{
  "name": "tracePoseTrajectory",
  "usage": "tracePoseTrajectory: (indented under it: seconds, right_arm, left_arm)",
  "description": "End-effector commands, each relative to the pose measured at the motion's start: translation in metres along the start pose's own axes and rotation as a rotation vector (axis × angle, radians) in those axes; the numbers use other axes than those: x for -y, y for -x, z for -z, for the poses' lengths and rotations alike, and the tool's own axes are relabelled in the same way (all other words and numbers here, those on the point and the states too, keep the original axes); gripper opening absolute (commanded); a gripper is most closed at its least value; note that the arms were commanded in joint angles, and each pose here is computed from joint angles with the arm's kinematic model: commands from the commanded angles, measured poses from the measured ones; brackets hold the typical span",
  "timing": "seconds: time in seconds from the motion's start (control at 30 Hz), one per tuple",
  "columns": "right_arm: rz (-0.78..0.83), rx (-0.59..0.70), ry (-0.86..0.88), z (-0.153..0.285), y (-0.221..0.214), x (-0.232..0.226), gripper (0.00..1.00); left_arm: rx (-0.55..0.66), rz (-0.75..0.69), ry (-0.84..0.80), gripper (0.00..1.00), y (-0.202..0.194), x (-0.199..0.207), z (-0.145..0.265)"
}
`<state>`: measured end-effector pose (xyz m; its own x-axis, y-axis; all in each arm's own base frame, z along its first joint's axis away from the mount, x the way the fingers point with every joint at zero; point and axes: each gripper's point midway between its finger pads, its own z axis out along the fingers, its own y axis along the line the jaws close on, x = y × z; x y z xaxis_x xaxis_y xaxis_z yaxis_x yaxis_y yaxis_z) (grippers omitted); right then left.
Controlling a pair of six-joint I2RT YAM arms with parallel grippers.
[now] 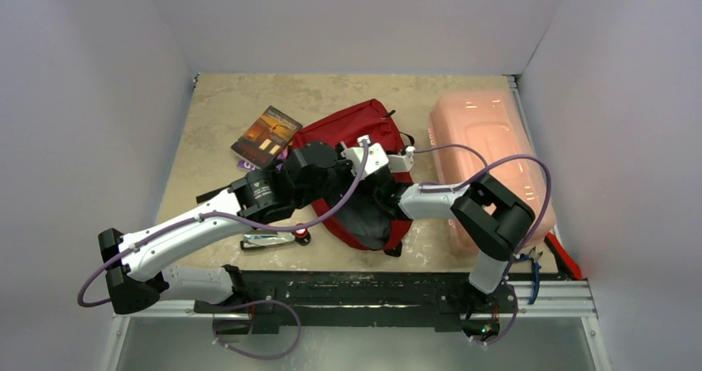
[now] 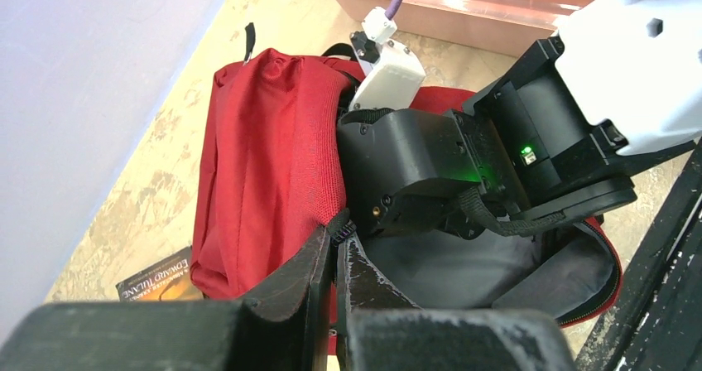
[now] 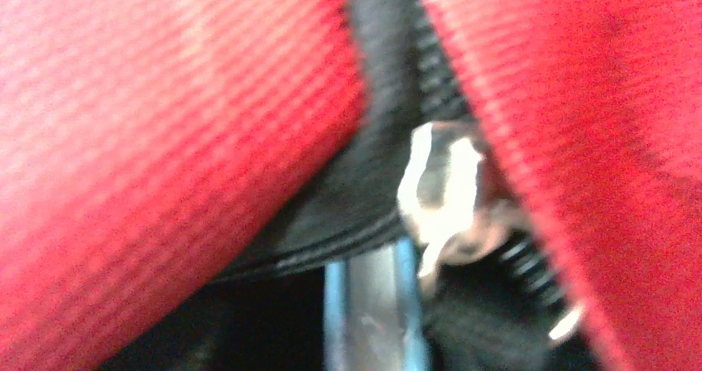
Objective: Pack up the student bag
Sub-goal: Place the book in the student bag.
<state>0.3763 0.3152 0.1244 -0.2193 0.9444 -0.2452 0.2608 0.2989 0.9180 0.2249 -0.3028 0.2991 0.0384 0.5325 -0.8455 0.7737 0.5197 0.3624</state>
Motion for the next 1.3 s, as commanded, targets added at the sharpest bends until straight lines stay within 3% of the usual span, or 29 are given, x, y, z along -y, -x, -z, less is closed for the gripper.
tracePoseTrajectory:
  seconds: [0.0,0.1,0.17,0.4,0.67,0.97,1.27]
  right_arm:
    - [0.015,0.074,-0.028,-0.015,0.018,0.0,0.34]
    - [0.093,0.044,-0.111,-0.01,0.016,0.024,0.66]
    - [0.13,-0.01,-0.18,-0.003,0.01,0.042,0.8]
    - [0.25,-0.221,-0.344,0.024,-0.014,0.078,0.97]
    - [0.424,-0.365,-0.427,0.05,-0.02,0.098,0.99]
    - [0.764,-0.547,-0.139,0.104,-0.017,0.056,0.99]
    - [0.919,-0.636,0.139,0.191,0.026,0.026,0.99]
  left_arm:
    - [0.102,0.009,0.019,0.0,0.026,-0.007,0.005]
    - [0.096,0.004,0.031,0.0,0.024,-0.01,0.004]
    - [0.09,-0.001,0.04,0.0,0.023,-0.011,0.004]
    - [0.087,-0.003,0.042,0.0,0.023,-0.012,0.004]
    - [0.084,-0.004,0.047,0.0,0.022,-0.013,0.005]
    - [0.075,0.01,0.089,0.0,0.018,-0.019,0.002]
    - [0.099,0.145,0.186,0.0,0.023,-0.033,0.006]
